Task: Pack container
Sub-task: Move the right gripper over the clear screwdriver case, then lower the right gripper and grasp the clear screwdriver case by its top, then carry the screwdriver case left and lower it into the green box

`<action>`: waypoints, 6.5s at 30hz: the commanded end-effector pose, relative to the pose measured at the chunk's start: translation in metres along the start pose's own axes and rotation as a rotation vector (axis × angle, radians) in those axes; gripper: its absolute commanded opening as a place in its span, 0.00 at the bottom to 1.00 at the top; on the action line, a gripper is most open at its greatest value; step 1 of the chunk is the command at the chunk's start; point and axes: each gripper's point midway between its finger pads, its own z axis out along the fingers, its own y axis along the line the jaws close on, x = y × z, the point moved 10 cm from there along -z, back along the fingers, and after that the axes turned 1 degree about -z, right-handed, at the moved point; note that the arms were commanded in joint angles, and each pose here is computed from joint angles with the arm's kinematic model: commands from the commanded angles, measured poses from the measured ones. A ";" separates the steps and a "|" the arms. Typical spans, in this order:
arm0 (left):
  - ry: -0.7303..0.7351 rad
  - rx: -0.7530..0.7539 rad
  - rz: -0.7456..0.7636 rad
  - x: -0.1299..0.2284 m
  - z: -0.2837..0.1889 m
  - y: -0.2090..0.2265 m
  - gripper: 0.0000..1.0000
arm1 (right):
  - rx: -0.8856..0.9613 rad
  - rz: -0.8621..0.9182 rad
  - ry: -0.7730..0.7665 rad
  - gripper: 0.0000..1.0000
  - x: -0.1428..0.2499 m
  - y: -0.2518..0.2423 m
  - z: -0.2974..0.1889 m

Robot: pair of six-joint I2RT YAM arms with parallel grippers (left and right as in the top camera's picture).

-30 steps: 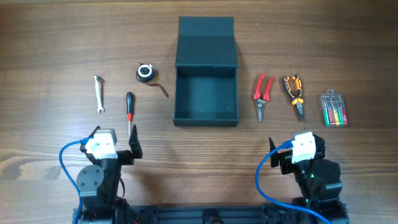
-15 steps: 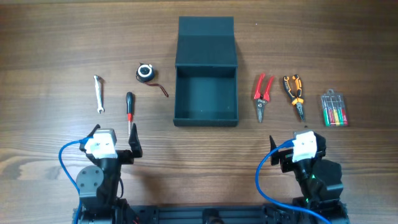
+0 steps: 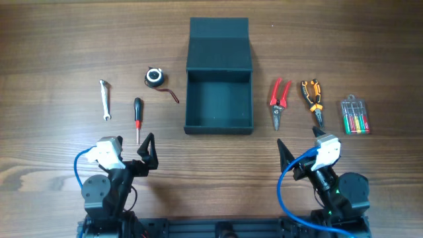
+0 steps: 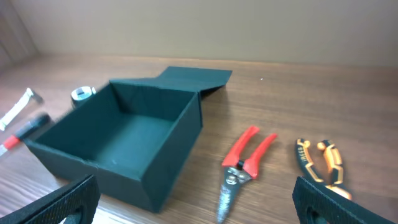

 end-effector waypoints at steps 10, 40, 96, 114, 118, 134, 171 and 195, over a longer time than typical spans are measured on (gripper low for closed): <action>0.178 -0.226 0.087 -0.162 0.023 -0.048 1.00 | 0.006 0.015 0.280 1.00 -0.135 -0.008 0.060; 0.345 -0.467 -0.051 -0.211 0.105 0.018 1.00 | 0.372 0.155 1.041 1.00 -0.107 -0.230 0.149; 0.345 -0.467 -0.051 -0.211 0.105 0.018 1.00 | 0.427 0.304 1.365 0.66 0.039 -0.254 0.143; 0.345 -0.467 -0.051 -0.211 0.105 0.018 1.00 | 0.390 0.327 1.192 0.46 -0.051 -0.241 0.151; 0.345 -0.467 -0.051 -0.211 0.105 0.018 1.00 | 0.365 0.245 1.030 0.28 -0.134 -0.201 0.161; 0.345 -0.467 -0.051 -0.211 0.105 0.018 1.00 | -0.555 -0.804 0.668 0.04 -0.171 0.128 0.241; 0.345 -0.467 -0.051 -0.211 0.105 0.018 1.00 | -0.801 -0.938 0.831 0.19 -0.066 0.102 0.304; 0.345 -0.467 -0.051 -0.211 0.105 0.018 1.00 | -0.751 -0.907 0.927 0.22 -0.012 0.064 0.302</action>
